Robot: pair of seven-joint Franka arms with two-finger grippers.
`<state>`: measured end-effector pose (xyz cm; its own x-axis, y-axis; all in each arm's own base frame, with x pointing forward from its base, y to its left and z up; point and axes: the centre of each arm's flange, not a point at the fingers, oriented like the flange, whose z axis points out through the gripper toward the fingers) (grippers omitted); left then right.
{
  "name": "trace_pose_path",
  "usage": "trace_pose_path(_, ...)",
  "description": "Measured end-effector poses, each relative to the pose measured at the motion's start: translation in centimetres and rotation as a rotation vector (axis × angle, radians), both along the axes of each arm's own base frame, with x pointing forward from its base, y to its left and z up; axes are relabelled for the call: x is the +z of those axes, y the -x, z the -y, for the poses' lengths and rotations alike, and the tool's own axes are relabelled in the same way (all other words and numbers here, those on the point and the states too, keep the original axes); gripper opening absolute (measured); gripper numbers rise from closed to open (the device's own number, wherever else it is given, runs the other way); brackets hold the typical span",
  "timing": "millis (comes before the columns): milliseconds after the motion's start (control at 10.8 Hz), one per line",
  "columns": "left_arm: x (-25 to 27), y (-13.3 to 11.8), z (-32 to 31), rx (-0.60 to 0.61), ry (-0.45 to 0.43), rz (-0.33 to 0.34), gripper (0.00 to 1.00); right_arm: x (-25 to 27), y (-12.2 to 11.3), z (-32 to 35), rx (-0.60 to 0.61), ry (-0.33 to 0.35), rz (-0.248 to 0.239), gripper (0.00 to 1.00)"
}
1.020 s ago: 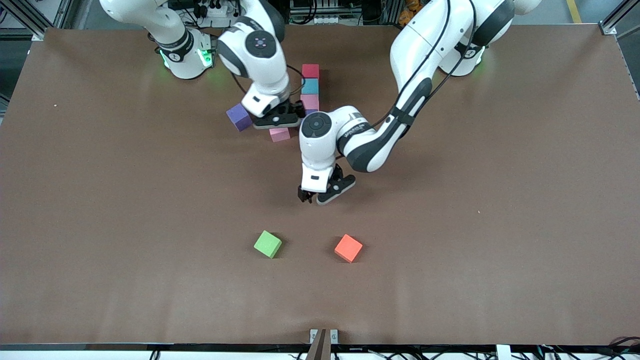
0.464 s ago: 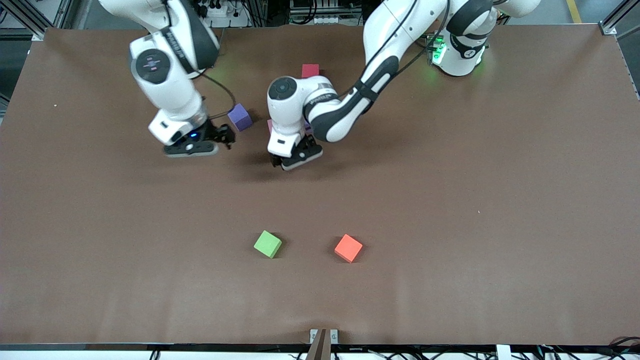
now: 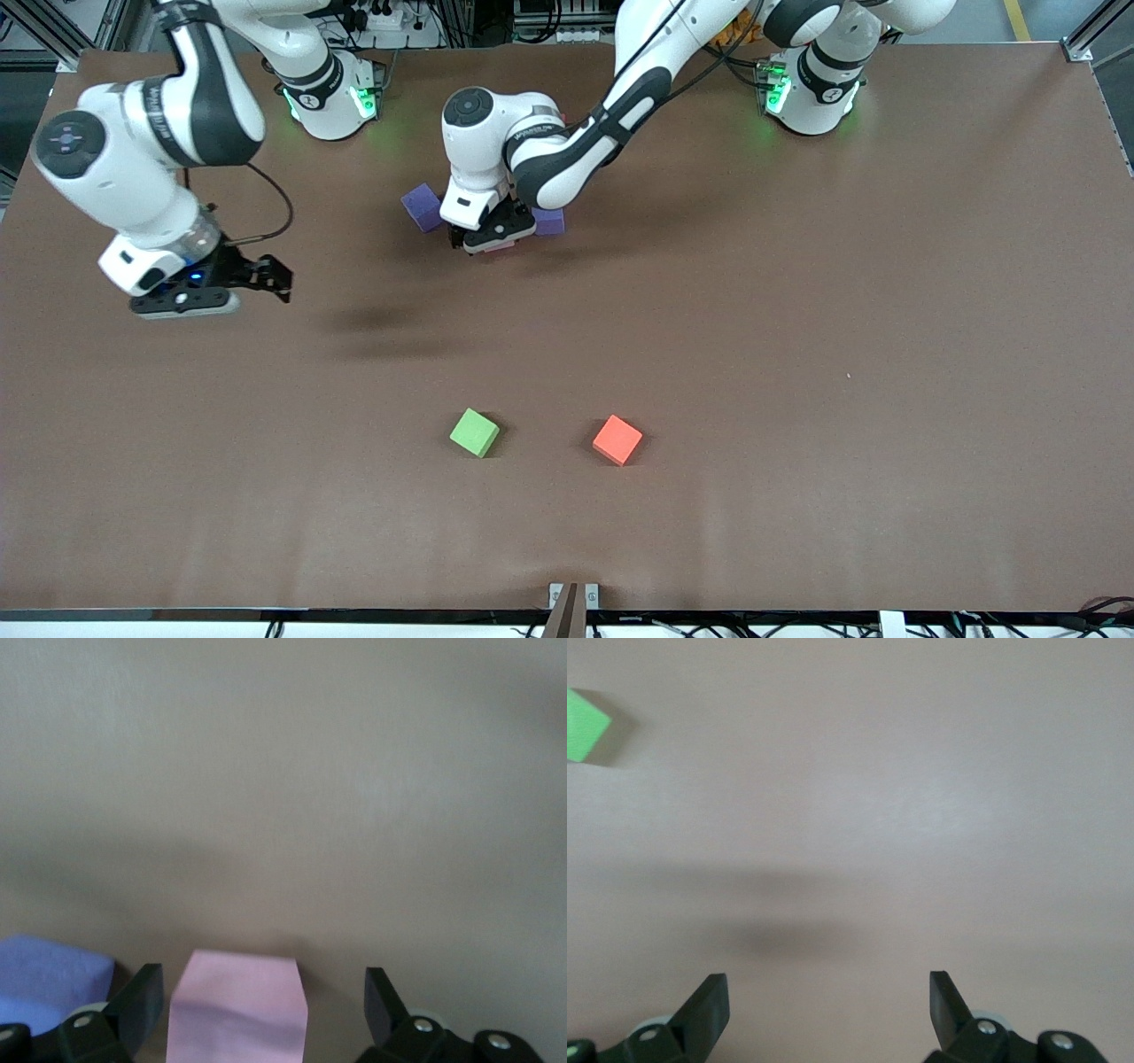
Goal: Arrange blocks into number 1
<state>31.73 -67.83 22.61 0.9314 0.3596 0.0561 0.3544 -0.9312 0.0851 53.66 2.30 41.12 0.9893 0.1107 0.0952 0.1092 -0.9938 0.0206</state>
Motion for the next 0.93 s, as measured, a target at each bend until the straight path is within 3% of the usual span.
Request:
trace_pose_path(464,-1.0,2.5,0.7,-0.029,-0.018,-0.016,1.0,-0.2,-1.1,0.6,0.02,0.002,0.0,1.0)
trace_pose_path(928,-3.4,3.3,0.4,-0.037,-0.053,-0.035,1.0,-0.3,-1.8,0.5,0.022,0.0,0.003,1.0)
